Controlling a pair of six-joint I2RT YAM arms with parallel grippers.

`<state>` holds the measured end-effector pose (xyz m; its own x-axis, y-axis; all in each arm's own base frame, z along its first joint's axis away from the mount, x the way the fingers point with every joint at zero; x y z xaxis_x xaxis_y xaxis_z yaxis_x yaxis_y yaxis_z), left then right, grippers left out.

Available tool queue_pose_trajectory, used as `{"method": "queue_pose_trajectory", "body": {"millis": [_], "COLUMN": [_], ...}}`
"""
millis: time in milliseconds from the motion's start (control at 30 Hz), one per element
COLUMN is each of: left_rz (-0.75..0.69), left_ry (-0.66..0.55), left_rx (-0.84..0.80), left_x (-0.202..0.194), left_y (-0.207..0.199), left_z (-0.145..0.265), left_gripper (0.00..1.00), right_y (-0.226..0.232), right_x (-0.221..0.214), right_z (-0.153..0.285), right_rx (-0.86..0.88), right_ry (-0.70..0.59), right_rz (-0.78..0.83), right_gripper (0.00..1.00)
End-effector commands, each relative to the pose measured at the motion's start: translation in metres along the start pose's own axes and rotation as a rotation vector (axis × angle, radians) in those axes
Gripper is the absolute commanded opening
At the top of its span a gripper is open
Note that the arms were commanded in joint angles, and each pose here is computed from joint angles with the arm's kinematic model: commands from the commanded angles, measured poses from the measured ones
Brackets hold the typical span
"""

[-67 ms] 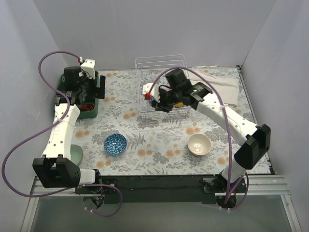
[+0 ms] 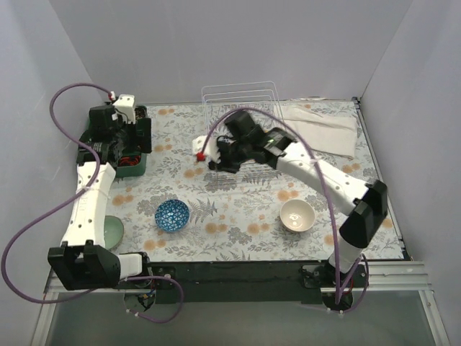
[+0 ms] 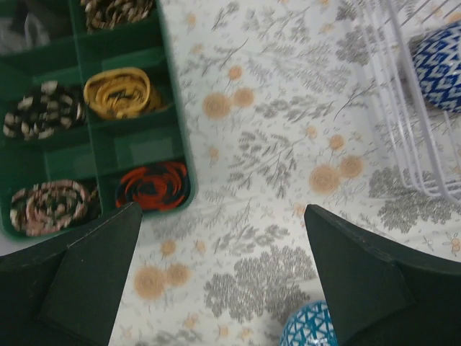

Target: Load the bowls into the dish rack

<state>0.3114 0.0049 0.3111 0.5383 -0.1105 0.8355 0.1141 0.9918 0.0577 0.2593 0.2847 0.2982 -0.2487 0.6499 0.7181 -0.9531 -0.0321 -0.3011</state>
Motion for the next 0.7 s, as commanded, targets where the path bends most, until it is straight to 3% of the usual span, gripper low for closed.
{"method": "queue_pose_trajectory", "body": {"millis": [0, 300, 667], "left_rz": [0.167, 0.232, 0.246], "left_ry": [0.028, -0.082, -0.087], "left_rx": [0.075, 0.239, 0.195], "left_x": [-0.022, 0.004, 0.016], "left_y": [0.013, 0.048, 0.047], "left_z": [0.047, 0.071, 0.069], "left_gripper": [0.98, 0.98, 0.98], "right_y": [0.076, 0.125, 0.15], "right_x": [0.057, 0.087, 0.087], "right_z": [-0.076, -0.154, -0.18], "right_rx": [0.211, 0.328, 0.38], "right_ry": [0.06, 0.068, 0.083], "right_rz": [0.294, 0.406, 0.482], "right_gripper": [0.41, 0.42, 0.42]}}
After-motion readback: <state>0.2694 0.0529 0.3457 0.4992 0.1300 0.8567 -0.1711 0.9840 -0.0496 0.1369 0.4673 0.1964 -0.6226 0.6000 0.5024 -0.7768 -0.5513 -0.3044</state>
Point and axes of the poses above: each gripper's point midway between its finger pads, its own z axis back along the fingers, its own y axis along the line the jaws close on, x = y × z, the point moved 8 cm from there along z, back along the fingers, and after that the axes turned 1 degree about z, right-handed, at the moved point
